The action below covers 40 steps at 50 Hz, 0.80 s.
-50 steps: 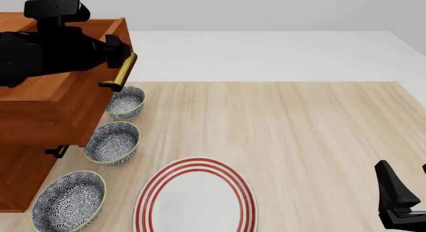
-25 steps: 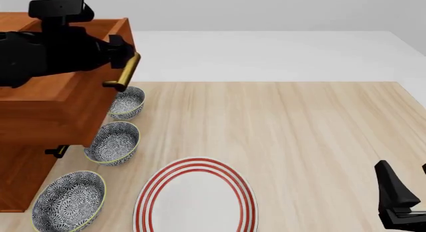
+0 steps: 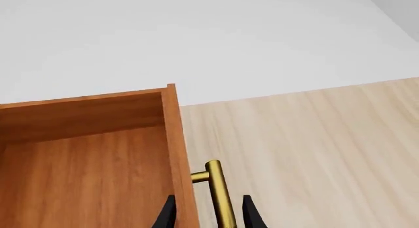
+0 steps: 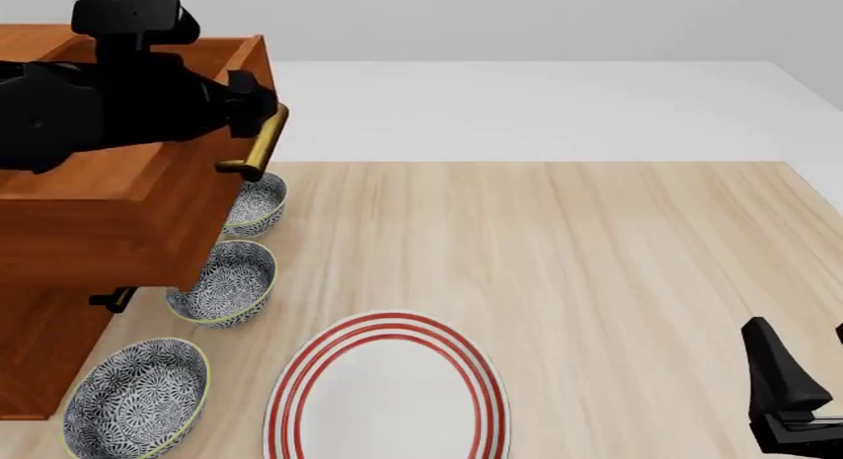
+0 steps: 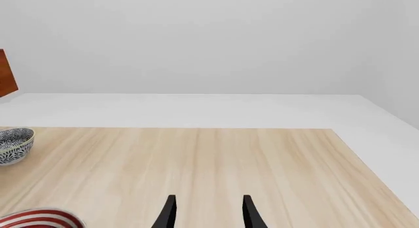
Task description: Open the top drawer of the cabinet.
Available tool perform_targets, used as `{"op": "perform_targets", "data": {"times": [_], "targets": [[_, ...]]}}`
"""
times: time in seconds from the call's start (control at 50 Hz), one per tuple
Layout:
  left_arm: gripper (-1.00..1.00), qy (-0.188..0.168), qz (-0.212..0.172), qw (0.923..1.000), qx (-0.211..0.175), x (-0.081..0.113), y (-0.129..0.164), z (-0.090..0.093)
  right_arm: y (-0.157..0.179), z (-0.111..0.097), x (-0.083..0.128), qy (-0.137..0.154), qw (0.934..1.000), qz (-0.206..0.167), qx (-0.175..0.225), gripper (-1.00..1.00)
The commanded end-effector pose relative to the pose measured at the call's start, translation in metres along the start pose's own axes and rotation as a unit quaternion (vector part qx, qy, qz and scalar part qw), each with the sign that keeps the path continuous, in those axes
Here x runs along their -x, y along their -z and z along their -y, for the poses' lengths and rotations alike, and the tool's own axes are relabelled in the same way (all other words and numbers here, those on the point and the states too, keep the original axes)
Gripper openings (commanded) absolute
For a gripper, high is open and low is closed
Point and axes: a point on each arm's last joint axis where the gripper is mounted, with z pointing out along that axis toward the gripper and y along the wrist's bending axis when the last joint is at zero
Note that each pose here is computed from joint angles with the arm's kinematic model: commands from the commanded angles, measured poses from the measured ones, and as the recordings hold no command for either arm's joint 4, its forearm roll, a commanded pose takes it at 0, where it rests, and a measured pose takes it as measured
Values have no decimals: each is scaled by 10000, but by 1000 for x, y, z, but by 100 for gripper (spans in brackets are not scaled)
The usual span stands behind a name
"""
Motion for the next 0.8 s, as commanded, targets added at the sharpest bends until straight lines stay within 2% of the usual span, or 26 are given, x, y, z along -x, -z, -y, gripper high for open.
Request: {"op": "perform_targets", "data": {"times": [0.02, 0.58, 0.8], "targets": [[100, -69, -740, 9971, -140, -43, -29, 6, 0, 0, 0, 0, 10000, 0, 0, 100], [100, -57, -789, 9966, -233, -47, -34, 13, 0, 0, 0, -1, 10000, -2, 1, 100], [100, -49, -691, 9973, -230, -38, -24, 13, 0, 0, 0, -1, 10000, -1, 0, 100]]}}
